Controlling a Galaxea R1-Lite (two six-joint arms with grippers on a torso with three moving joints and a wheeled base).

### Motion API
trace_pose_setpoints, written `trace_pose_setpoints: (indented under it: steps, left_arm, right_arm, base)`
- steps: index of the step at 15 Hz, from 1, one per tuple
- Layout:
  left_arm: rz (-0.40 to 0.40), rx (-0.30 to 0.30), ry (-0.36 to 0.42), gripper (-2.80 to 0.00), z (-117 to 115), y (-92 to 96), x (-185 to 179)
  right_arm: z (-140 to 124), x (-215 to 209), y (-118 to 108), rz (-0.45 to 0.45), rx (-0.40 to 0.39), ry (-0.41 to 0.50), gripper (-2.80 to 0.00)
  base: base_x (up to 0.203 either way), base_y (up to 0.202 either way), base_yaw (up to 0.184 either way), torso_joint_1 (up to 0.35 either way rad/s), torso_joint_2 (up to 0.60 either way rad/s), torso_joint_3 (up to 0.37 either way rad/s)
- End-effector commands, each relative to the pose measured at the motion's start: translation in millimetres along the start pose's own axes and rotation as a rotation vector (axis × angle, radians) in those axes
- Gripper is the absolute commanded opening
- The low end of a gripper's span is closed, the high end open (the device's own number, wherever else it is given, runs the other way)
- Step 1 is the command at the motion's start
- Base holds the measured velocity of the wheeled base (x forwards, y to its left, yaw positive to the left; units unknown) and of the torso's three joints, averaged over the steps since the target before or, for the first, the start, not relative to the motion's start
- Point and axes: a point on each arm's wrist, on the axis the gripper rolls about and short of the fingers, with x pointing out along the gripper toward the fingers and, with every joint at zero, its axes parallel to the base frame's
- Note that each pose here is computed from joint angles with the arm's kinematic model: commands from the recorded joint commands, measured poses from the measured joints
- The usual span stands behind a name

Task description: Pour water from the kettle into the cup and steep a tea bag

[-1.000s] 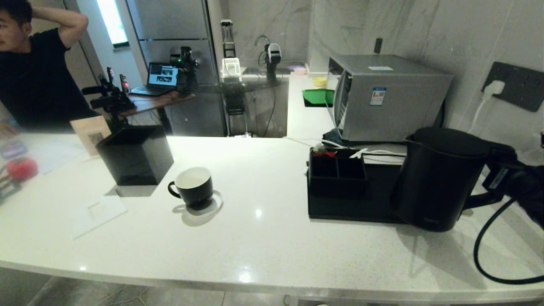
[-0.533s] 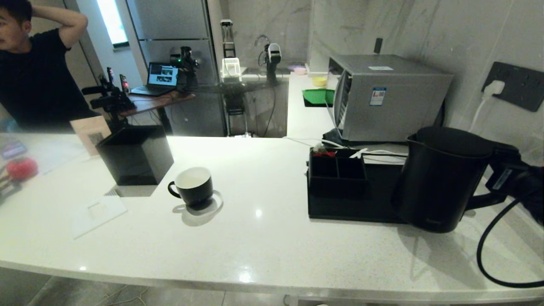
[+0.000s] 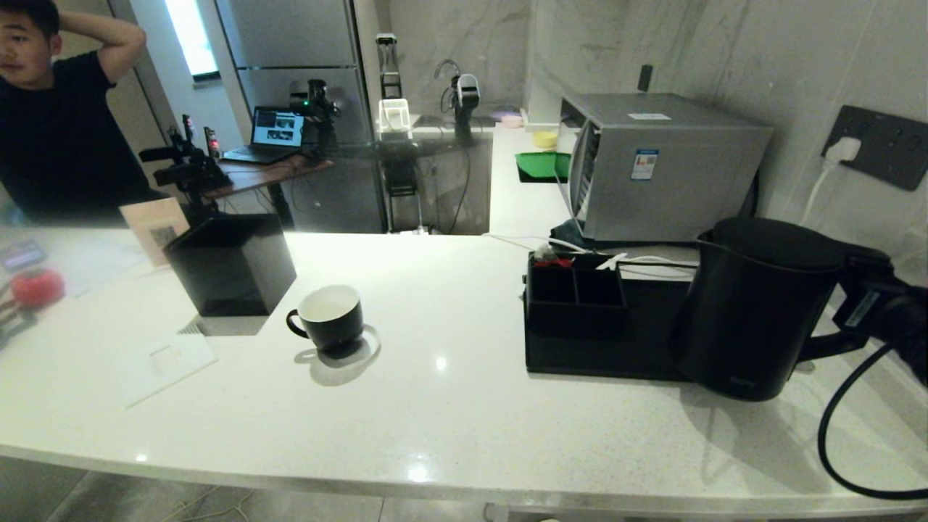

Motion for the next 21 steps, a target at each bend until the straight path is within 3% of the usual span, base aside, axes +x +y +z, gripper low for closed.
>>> trace_pose_setpoints:
  steps: [1, 21]
  left_arm:
    - [0.0, 0.0, 0.0, -2.8, 0.0, 0.0, 0.0]
    - [0.0, -0.001, 0.0, -2.8, 0.0, 0.0, 0.0]
  right_arm:
    - [1.1, -0.4, 0.3, 0.001, 0.002, -0.009, -2.8]
    - [-0.8, 1.2, 0.8, 0.002, 0.001, -0.001, -2.8]
  base:
    - [0.0, 0.0, 0.0, 0.0, 0.0, 0.0]
    - [0.0, 0.0, 0.0, 0.0, 0.0, 0.0]
